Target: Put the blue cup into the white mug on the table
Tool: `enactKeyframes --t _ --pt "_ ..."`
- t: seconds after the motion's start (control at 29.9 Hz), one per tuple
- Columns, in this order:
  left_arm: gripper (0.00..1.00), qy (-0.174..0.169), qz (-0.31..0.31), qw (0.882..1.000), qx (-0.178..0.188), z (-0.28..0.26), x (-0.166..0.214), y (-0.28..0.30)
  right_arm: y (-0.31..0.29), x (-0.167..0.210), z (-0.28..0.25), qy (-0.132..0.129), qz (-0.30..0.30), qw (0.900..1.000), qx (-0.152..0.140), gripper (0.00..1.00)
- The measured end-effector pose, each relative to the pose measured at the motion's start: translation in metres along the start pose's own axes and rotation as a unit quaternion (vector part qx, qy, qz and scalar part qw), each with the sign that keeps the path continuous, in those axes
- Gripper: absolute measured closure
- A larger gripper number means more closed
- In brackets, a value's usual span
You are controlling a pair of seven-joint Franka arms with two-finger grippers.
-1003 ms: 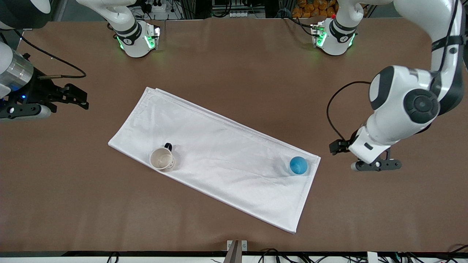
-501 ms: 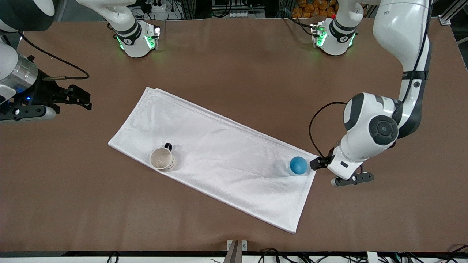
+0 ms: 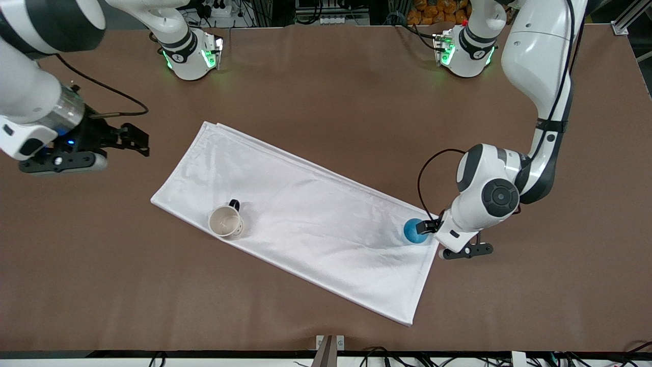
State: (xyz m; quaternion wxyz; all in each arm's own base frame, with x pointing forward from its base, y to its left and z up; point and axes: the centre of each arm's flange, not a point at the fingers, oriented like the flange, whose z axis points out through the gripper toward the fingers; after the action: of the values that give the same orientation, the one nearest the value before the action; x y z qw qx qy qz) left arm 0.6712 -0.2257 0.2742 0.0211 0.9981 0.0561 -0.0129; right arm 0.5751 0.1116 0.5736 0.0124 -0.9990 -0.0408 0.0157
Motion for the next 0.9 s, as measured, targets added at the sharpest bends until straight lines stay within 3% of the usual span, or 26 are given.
enactKeyframes --t 0.2,0.3,0.4,0.43,0.47,0.5,0.8,0.87,0.9 --pt "0.00 -0.002 0.002 1.000 0.000 0.019 -0.001 0.004 -0.040 0.000 0.041 0.000 0.012 1.000 0.002 0.00" --pt "0.09 -0.002 -0.016 1.000 -0.006 0.027 -0.001 0.007 -0.056 0.000 0.063 -0.005 0.019 1.000 0.003 0.00" --pt "0.23 -0.005 -0.053 0.998 -0.015 0.031 0.000 0.007 -0.069 -0.001 0.085 -0.008 0.026 1.000 0.005 0.00" --pt "0.33 -0.004 -0.062 0.998 -0.018 0.032 0.000 0.007 -0.074 -0.001 0.093 -0.009 0.028 1.000 0.006 0.00" --pt "0.33 -0.003 -0.068 0.998 -0.019 0.032 0.000 0.007 -0.077 -0.001 0.099 -0.009 0.030 0.999 0.006 0.00" --pt "0.43 -0.002 -0.073 0.997 -0.021 0.032 0.001 0.007 -0.081 -0.002 0.108 -0.009 0.031 0.999 0.007 0.00" --pt "0.81 0.003 -0.080 0.996 -0.023 0.028 0.004 0.007 -0.099 -0.013 0.188 -0.009 0.041 0.999 0.014 0.00" --pt "0.95 0.006 -0.081 0.996 -0.025 0.026 0.006 0.006 -0.102 -0.015 0.204 -0.009 0.046 0.999 0.015 0.00" --pt "0.95 0.009 -0.081 0.996 -0.026 0.024 0.007 0.006 -0.103 -0.016 0.210 -0.009 0.048 0.999 0.014 0.00"
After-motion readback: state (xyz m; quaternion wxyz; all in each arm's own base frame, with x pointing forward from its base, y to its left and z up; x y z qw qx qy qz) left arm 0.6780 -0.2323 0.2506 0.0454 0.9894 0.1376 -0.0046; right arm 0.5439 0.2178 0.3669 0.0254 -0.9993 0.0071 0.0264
